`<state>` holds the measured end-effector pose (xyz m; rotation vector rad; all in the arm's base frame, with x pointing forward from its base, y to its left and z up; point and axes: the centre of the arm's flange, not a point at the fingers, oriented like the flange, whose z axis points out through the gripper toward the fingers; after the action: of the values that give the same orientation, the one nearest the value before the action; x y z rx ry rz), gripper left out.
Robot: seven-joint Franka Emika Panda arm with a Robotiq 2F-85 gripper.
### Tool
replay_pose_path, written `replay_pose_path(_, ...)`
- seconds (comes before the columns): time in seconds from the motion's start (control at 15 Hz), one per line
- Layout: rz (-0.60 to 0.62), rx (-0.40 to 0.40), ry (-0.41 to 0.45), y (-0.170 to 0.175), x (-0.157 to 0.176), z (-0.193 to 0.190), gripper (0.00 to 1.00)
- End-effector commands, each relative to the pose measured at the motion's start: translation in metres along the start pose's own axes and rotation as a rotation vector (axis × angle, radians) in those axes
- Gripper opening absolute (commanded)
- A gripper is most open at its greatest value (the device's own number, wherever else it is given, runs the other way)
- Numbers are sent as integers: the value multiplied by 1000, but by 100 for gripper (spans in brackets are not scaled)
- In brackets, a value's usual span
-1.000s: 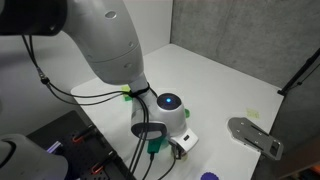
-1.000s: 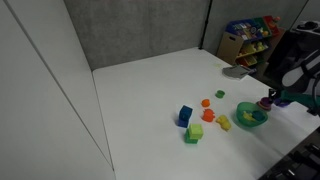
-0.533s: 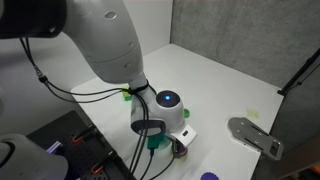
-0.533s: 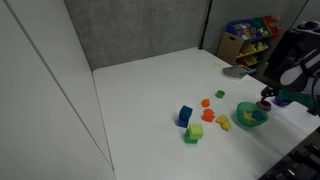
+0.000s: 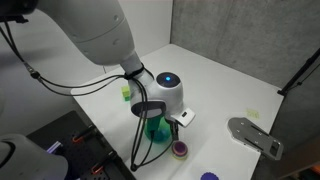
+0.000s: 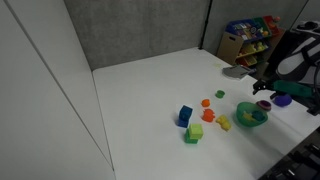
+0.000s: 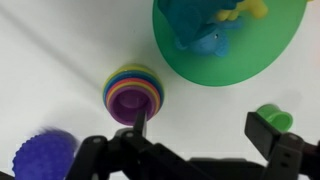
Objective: Put the purple bowl in the yellow bowl
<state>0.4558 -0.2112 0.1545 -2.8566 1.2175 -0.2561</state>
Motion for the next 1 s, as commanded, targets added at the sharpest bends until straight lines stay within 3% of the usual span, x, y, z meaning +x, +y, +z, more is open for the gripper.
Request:
replay_pose_path(0.0,-72,28,-39,-23,-14,-49,100)
replay_pose_path(0.6,-326,50,-183,-69,-55,-174,100)
replay_pose_path(0.93,-489,-70,-197,-82,-72,-248,100)
